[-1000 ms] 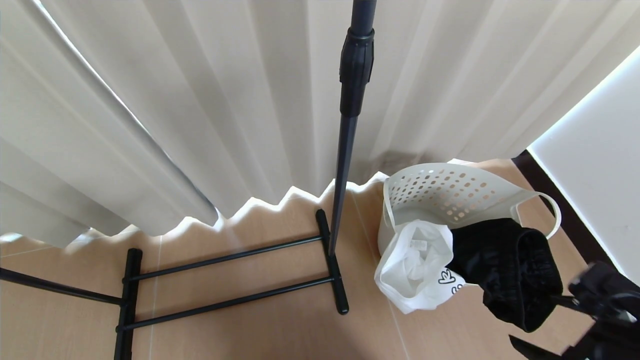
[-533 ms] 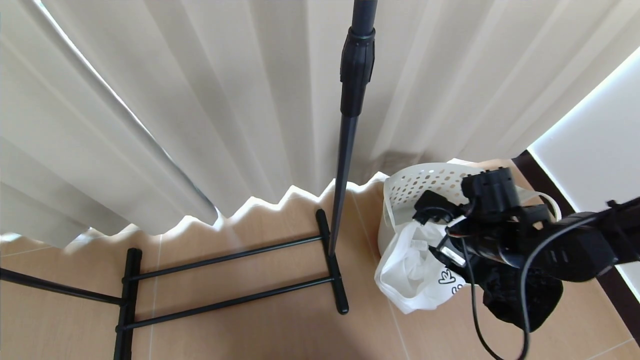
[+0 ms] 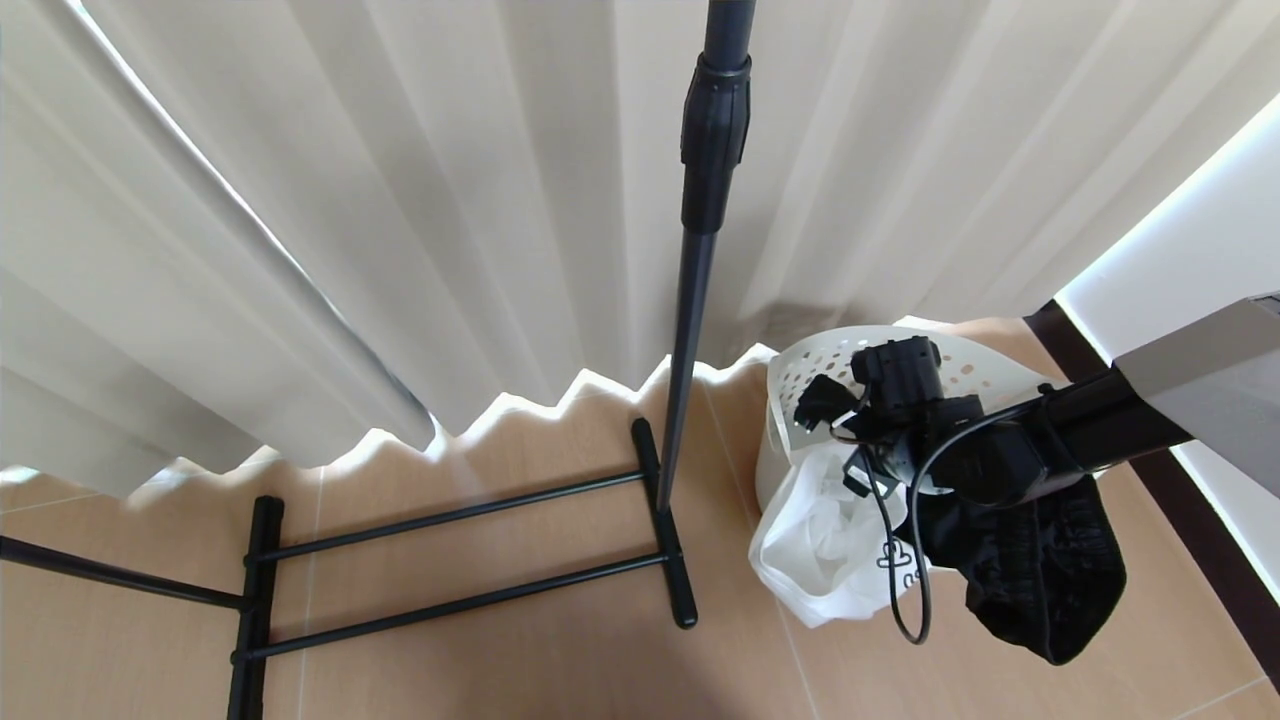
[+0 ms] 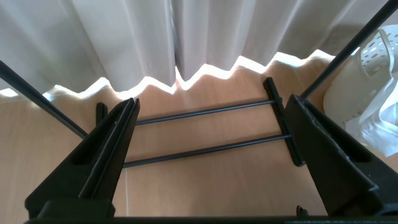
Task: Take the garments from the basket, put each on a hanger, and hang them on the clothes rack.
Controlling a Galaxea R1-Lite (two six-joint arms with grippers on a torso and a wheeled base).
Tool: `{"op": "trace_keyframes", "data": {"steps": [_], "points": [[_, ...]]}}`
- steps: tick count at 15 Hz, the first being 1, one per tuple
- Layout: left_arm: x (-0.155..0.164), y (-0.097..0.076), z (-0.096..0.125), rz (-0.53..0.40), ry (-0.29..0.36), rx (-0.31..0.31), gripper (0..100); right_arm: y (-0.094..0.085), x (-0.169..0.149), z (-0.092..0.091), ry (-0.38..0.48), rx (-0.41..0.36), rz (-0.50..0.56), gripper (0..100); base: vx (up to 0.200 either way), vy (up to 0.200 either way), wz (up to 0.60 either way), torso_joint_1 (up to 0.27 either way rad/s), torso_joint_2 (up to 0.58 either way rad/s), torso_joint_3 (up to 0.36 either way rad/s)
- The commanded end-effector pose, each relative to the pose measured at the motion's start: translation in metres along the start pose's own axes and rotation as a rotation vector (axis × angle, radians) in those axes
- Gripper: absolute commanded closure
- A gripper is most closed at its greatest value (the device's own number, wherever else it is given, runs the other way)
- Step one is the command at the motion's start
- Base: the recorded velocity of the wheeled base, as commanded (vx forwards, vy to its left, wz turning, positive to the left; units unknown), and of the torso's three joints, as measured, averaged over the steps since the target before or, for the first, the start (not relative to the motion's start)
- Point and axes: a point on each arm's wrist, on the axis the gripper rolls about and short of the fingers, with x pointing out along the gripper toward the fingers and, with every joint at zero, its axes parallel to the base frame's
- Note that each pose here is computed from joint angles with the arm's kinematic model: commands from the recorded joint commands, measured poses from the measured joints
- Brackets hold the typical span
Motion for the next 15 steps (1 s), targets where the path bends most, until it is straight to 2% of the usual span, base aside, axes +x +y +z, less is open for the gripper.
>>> {"op": "trace_keyframes", "data": {"steps": [1, 2, 3, 7, 9, 10, 11, 12, 13, 14, 15], "points": [[0.0, 0.0, 0.0, 0.0, 0.0, -0.001, 0, 0.0, 0.013, -0.004, 0.032, 0.012, -0.018, 0, 0.0, 0.0, 0.0, 0.0, 0.0, 0.0], [0.0, 0.0, 0.0, 0.0, 0.0, -0.001, 0, -0.001, 0.014, -0.004, 0.03, 0.017, -0.023, 0, 0.0, 0.0, 0.0, 0.0, 0.0, 0.0], [0.0, 0.0, 0.0, 0.0, 0.0, -0.001, 0, -0.001, 0.015, -0.004, 0.021, 0.026, -0.022, 100, 0.0, 0.0, 0.0, 0.0, 0.0, 0.0], [0.0, 0.0, 0.0, 0.0, 0.0, -0.001, 0, 0.003, 0.016, -0.006, 0.001, 0.078, 0.018, 100, 0.0, 0.0, 0.0, 0.0, 0.0, 0.0], [0.0, 0.0, 0.0, 0.0, 0.0, -0.001, 0, 0.001, 0.012, -0.005, -0.04, 0.22, 0.066, 100, 0.0, 0.0, 0.0, 0.0, 0.0, 0.0], [0.0, 0.0, 0.0, 0.0, 0.0, -0.001, 0, -0.003, -0.008, -0.003, -0.105, 0.329, 0.142, 100, 0.0, 0.0, 0.0, 0.0, 0.0, 0.0], [0.0, 0.0, 0.0, 0.0, 0.0, -0.001, 0, -0.008, -0.027, -0.003, -0.149, 0.392, 0.188, 100, 0.0, 0.0, 0.0, 0.0, 0.0, 0.0], [0.0, 0.0, 0.0, 0.0, 0.0, -0.001, 0, -0.019, -0.07, -0.005, -0.254, 0.502, 0.293, 100, 0.0, 0.0, 0.0, 0.0, 0.0, 0.0], [0.0, 0.0, 0.0, 0.0, 0.0, -0.001, 0, -0.025, -0.091, -0.008, -0.302, 0.553, 0.337, 100, 0.0, 0.0, 0.0, 0.0, 0.0, 0.0], [0.0, 0.0, 0.0, -0.001, -0.002, 0.002, 0, -0.046, -0.134, -0.021, -0.421, 0.64, 0.369, 100, 0.0, 0.0, 0.0, 0.0, 0.0, 0.0], [0.0, 0.0, 0.0, -0.001, -0.002, 0.001, 0, -0.058, -0.153, -0.03, -0.499, 0.665, 0.343, 100, 0.0, 0.0, 0.0, 0.0, 0.0, 0.0]]}}
